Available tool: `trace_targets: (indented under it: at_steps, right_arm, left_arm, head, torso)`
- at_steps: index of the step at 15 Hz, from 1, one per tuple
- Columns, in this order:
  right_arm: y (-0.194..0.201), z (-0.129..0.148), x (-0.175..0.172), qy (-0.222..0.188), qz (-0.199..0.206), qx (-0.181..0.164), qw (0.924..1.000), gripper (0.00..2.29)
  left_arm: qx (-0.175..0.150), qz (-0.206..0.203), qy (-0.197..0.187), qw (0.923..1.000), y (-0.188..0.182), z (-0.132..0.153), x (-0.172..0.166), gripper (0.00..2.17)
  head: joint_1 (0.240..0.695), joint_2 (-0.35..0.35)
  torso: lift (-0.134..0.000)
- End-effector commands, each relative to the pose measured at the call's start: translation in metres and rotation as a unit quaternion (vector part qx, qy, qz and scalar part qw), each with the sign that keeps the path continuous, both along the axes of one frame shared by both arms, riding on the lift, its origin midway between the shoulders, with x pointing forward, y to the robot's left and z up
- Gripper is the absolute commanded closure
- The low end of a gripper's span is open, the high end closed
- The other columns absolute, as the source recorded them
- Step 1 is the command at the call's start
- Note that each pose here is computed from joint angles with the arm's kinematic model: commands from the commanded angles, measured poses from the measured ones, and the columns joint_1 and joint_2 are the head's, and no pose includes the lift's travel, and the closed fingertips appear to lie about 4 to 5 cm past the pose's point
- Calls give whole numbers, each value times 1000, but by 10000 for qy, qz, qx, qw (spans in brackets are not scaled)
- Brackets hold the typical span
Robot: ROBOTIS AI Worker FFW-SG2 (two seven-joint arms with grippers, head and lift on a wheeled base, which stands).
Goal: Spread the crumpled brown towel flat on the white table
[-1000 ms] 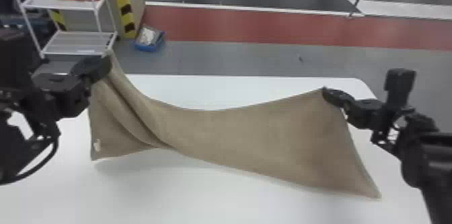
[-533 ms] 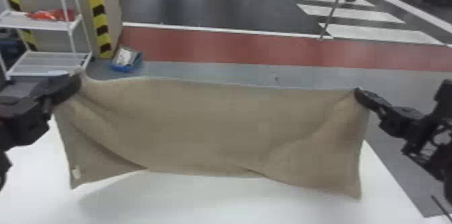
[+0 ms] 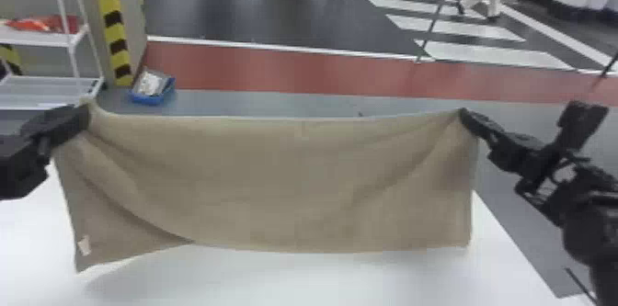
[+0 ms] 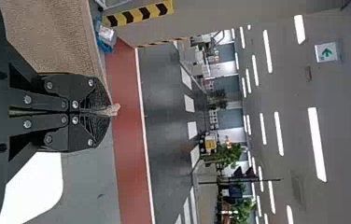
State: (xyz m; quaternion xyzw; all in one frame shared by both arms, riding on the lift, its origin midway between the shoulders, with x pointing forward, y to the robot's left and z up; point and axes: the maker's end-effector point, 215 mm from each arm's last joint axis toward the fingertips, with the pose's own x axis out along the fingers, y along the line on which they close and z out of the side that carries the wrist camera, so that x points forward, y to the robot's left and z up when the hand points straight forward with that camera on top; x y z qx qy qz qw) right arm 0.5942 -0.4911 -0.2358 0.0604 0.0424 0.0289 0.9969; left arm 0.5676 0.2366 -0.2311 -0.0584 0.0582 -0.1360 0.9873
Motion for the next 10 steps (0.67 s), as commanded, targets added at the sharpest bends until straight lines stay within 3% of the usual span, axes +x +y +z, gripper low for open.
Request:
trace_targets:
  at_steps: [1, 4, 5, 8, 9, 10]
  right_arm:
    - [11, 17, 37, -311, 68, 8, 9995, 1210]
    - [16, 54, 82, -968, 28, -188, 9951, 1214]
    - [15, 70, 92, -1185, 25, -206, 9927, 1214]
    - [2, 111, 104, -1664, 50, -48, 9860, 1214]
    - [6, 92, 100, -1495, 156, -108, 9886, 1214]
    - [-7, 70, 86, -1273, 151, -201, 9915, 1210]
  left_arm:
    - [-202, 48, -436, 9988, 3, 16, 29, 1720]
    - [-538, 99, -1227, 9909, 13, 59, 76, 1720]
    - [-704, 114, -1430, 9871, 12, 74, 86, 1720]
    - [-918, 41, -1892, 9776, 3, 113, 108, 1720]
    - [-903, -31, -1955, 9765, 3, 113, 108, 1720]
    - [-920, -168, -1884, 9776, 1, 93, 102, 1720]
  head:
    - [556, -238]
    - [508, -212]
    - [466, -196]
    - [398, -185]
    - [378, -187]
    - [346, -191]
  torso:
    - [-124]
    - [-124]
    - [-124]
    - [-124]
    - [-124]
    - [-124]
